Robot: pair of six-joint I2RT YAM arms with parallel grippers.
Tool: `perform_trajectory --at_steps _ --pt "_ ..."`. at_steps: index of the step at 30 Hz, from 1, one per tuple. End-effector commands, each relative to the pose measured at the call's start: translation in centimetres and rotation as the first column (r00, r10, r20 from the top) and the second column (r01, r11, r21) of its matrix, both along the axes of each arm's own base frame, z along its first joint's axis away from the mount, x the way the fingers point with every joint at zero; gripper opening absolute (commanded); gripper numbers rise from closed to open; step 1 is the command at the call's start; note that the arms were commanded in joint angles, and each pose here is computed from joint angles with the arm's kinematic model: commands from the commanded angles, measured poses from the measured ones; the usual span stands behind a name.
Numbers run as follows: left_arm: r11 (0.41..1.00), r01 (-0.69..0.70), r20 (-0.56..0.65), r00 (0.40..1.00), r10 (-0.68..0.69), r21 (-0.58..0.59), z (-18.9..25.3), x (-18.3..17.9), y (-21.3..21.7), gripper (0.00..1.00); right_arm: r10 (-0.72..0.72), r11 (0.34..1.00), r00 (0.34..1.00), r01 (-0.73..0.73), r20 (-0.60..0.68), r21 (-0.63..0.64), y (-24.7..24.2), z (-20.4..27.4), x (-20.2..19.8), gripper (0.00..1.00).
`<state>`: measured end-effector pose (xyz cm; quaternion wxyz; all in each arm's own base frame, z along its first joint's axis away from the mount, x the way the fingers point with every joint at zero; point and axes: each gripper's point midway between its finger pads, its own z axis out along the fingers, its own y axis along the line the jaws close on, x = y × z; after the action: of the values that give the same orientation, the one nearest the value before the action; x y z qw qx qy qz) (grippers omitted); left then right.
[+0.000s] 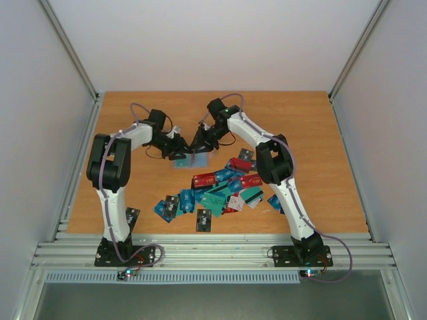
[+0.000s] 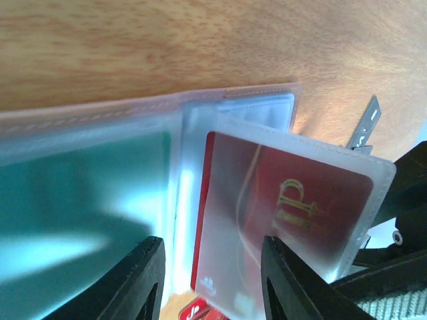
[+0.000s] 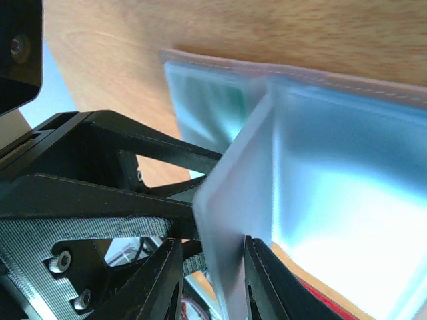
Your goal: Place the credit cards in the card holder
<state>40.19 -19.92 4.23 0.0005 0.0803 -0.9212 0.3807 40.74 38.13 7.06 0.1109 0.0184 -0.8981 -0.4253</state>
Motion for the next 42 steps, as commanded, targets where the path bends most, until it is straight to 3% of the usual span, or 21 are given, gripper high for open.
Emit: perform_trajectory --at_steps 1,18,25,30,35,42 --pt "0.999 -0.044 0.029 0.999 0.044 -0.029 2.8 -0.2 1.4 0.43 0.024 0.999 1.000 -0.024 -0.007 0.039 2.2 0.6 -0.6 0.27" --pt "0.978 -0.202 0.090 0.976 0.197 0.059 4.1 -2.9 10.1 0.51 0.077 0.994 0.997 -0.077 -0.007 0.080 5.4 0.7 -1.2 0.27" --pt "0.984 -0.169 0.106 0.981 0.162 0.062 5.5 -3.5 9.5 0.52 0.130 0.989 0.981 -0.138 0.146 0.052 4.1 5.9 -1.9 0.28" --pt "0.990 -0.048 0.110 0.993 0.033 0.134 6.0 -5.4 7.1 0.52 0.177 0.984 0.954 -0.168 0.242 -0.056 1.3 8.1 -3.3 0.27" --pt "0.975 0.075 0.109 0.989 -0.100 0.211 7.3 -8.9 3.8 0.52 0.145 0.988 0.949 -0.124 0.279 -0.092 -1.7 9.6 -6.1 0.30" --pt "0.948 0.221 0.090 0.965 -0.247 0.229 7.9 -14.3 -0.7 0.50 0.017 0.998 0.976 -0.004 0.219 -0.059 -6.3 8.7 -13.1 0.36"
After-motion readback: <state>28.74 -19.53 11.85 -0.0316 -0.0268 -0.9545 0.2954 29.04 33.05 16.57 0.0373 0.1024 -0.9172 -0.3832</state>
